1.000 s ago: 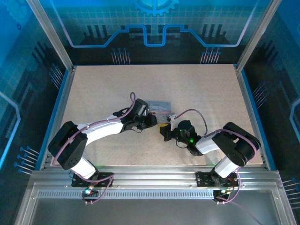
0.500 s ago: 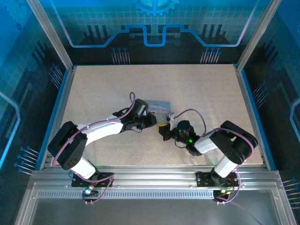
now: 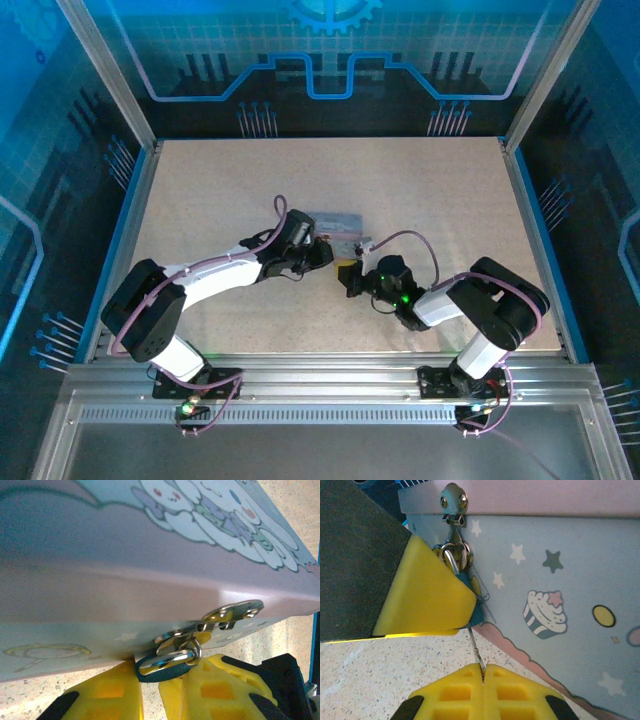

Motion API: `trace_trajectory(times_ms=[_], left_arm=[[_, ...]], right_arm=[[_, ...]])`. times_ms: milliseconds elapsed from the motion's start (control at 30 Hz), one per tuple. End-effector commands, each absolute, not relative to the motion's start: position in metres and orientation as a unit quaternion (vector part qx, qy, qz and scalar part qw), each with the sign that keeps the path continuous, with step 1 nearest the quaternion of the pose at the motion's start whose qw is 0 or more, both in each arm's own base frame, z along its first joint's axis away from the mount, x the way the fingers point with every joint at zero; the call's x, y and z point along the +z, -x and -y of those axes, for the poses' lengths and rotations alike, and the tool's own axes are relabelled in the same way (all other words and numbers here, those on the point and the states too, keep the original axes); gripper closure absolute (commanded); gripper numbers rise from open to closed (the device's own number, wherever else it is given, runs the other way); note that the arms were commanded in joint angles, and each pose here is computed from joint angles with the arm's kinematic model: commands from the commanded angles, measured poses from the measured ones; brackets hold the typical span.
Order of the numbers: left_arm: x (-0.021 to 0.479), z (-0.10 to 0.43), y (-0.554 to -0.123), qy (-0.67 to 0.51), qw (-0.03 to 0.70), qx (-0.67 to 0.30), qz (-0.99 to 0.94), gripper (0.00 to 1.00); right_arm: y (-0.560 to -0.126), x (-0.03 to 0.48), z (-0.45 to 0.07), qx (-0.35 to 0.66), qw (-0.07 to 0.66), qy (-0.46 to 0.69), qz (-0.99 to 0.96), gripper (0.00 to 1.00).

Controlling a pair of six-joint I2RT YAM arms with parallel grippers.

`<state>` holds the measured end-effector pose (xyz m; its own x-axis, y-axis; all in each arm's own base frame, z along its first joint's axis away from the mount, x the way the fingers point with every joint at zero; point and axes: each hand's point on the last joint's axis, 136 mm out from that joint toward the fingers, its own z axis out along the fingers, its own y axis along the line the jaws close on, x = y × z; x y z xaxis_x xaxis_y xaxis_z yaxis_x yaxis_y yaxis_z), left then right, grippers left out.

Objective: Unlock a padlock with a key

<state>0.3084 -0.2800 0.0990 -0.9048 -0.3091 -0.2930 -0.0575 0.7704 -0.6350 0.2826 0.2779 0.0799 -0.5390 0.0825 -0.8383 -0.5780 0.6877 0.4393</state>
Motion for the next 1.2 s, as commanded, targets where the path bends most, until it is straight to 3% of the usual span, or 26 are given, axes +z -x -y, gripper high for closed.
trace_trajectory(times_ms=[0, 667, 1167], left_arm=[[0.107, 0.287, -0.3, 0.085, 0.186, -0.344, -0.916, 0.81], [0.108, 0.289, -0.301, 0.09, 0.188, -0.35, -0.913, 0.81], [0.098, 0.287, -0.299, 0.092, 0.182, -0.343, -0.917, 0.81]], right_arm=[[-0.298, 0.145, -0.297, 0.406, 0.526, 0.156, -0.731, 1.0], [-0.301, 0.128, -0.305, 0.414, 0.515, 0.157, -0.734, 1.0], [-0.304, 0.144, -0.299, 0.421, 0.523, 0.15, -0.726, 1.0]])
